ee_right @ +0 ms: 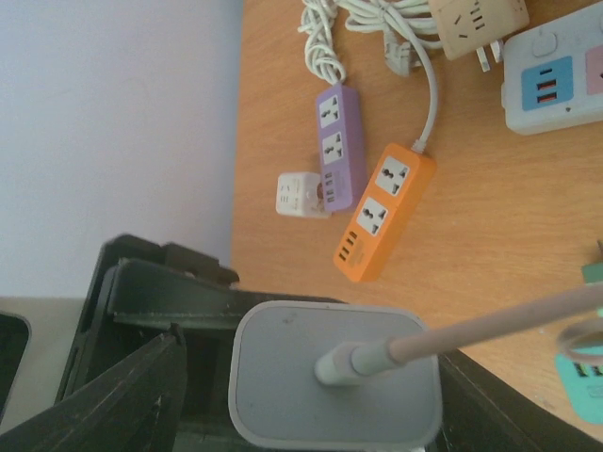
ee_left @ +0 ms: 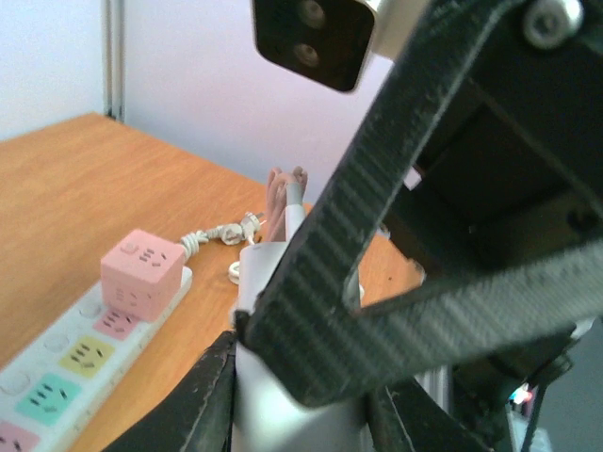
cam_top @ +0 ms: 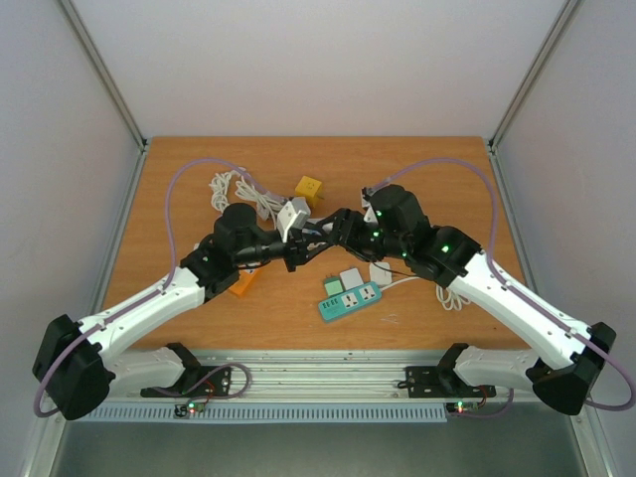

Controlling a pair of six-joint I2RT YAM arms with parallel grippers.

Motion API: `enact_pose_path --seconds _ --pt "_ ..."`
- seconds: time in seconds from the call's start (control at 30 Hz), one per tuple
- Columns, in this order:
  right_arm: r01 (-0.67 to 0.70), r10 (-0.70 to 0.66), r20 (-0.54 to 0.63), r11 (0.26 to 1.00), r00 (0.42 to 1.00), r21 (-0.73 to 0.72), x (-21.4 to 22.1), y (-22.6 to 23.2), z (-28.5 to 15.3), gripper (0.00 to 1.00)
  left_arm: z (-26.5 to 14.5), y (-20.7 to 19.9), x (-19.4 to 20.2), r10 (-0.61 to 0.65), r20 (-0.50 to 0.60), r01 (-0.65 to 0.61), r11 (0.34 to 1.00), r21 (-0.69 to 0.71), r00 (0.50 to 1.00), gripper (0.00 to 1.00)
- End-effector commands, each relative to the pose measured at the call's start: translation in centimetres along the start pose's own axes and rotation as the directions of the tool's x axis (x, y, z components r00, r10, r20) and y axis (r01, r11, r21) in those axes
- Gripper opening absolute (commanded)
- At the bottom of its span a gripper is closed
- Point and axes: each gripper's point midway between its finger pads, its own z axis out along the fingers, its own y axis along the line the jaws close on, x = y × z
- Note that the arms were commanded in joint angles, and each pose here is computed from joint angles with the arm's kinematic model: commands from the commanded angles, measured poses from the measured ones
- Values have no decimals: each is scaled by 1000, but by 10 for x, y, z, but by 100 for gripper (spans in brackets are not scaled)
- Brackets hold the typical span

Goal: Insert the plug

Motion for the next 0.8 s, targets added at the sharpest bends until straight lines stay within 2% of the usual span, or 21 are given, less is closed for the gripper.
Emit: enact_pose_path --seconds 0.0,0.2,0.47,0.6,0.63,0.67,0.77 --pt "71 -71 -48 997 996 -8 9 2 -29 65 -4 -22 -26 285 81 -291 953 84 955 0" --pt "86 -88 -68 996 994 -26 13 3 -31 58 -7 -33 -21 369 98 -380 915 135 924 0" --pt "68 -71 -106 997 992 -34 19 -1 -18 57 -8 -38 -18 372 110 -386 908 164 922 0" --pt "76 -80 -91 996 993 -41 17 -1 -16 45 -9 -36 -16 366 99 -378 914 149 925 2" --pt "84 -87 -85 996 993 -40 16 -2 -16 43 -10 -34 -15 364 94 -375 917 139 927 6" --pt "92 -94 -78 995 992 -32 14 -4 -15 41 -10 -32 -16 358 92 -368 921 125 929 15" --pt "121 -120 -58 993 991 -1 9 -12 -16 39 -11 -11 -22 329 90 -329 944 -13 940 57"
